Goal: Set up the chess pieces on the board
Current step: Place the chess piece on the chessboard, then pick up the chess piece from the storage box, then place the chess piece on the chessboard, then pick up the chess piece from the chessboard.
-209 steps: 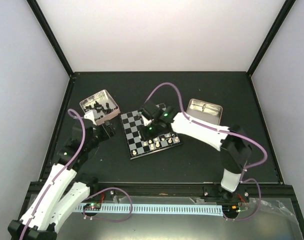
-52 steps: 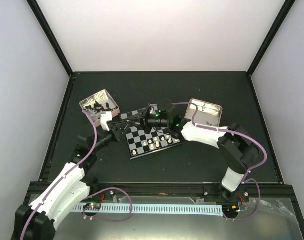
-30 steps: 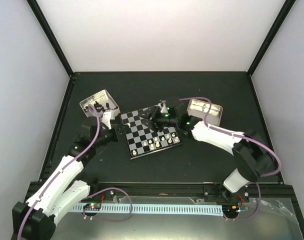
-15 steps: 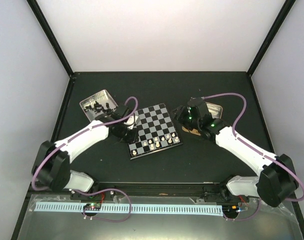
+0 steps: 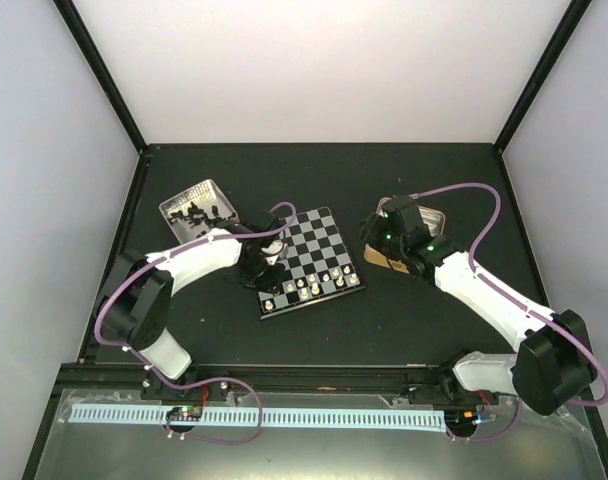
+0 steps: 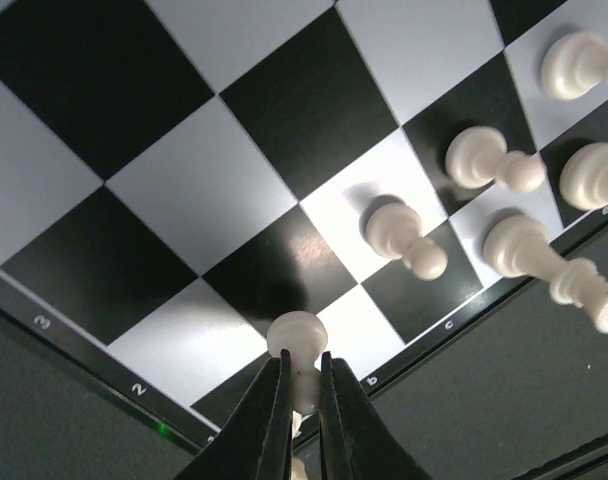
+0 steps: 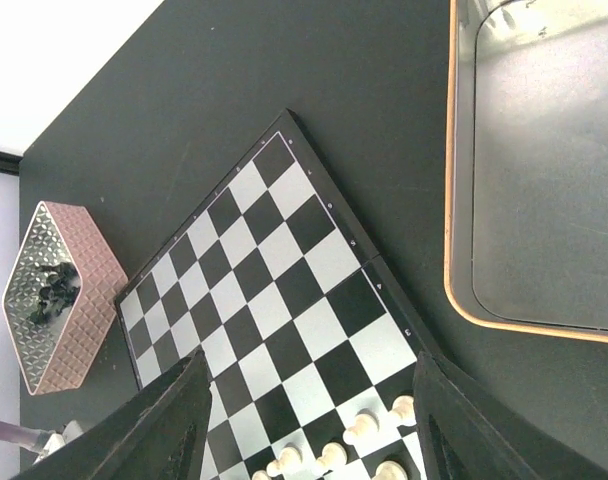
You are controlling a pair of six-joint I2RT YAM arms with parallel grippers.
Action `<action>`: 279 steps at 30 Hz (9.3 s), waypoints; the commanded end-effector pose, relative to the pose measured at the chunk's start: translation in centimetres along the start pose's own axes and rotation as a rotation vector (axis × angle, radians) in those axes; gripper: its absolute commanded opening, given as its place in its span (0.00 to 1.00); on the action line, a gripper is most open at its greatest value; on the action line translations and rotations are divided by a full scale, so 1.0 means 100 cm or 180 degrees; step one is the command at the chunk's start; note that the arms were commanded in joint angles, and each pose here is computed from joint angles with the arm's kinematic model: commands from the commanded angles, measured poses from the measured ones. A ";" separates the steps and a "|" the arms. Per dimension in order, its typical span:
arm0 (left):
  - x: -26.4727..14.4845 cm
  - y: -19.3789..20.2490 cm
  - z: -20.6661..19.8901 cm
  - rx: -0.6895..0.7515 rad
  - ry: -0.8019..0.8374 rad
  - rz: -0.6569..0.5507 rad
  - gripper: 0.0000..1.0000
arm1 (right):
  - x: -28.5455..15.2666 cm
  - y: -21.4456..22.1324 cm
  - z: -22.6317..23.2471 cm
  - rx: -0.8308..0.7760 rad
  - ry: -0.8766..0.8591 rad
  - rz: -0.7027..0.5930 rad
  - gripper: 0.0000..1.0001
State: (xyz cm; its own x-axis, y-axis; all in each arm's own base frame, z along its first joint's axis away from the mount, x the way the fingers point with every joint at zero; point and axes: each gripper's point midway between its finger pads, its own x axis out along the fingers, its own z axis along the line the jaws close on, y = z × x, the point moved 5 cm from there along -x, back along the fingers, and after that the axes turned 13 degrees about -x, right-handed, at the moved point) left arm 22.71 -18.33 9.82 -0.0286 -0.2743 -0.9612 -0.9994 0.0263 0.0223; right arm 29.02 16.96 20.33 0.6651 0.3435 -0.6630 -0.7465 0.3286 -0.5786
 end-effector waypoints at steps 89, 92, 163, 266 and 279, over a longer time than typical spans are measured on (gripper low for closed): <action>-0.142 -0.022 -0.015 -0.0148 0.1161 -0.2251 0.51 | 0.120 -0.087 -0.139 -0.0617 0.1352 0.0775 0.01; -0.143 -0.021 -0.015 -0.0171 0.1220 -0.2287 0.52 | 0.100 -0.086 -0.126 -0.0625 0.1111 0.0689 0.01; -0.149 -0.042 -0.084 -0.1337 0.3802 -0.0805 0.05 | -0.012 0.015 0.134 -0.1273 -0.2996 0.0260 0.39; -0.102 -0.023 0.045 -0.1263 0.1201 -0.2126 0.71 | 0.131 0.081 0.043 -0.2209 0.0439 0.2444 0.17; -0.104 -0.022 0.046 -0.1267 0.1201 -0.2154 0.72 | 0.123 0.067 0.062 -0.2279 0.0356 0.2153 0.04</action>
State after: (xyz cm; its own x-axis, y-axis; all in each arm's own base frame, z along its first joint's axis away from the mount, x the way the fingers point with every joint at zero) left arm 25.23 -11.29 17.72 0.6264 -0.4057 -0.6656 -0.7405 -0.5764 -0.3455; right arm 32.26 28.07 9.34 0.0580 0.1348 -0.9892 -0.8473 -0.5173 -0.1202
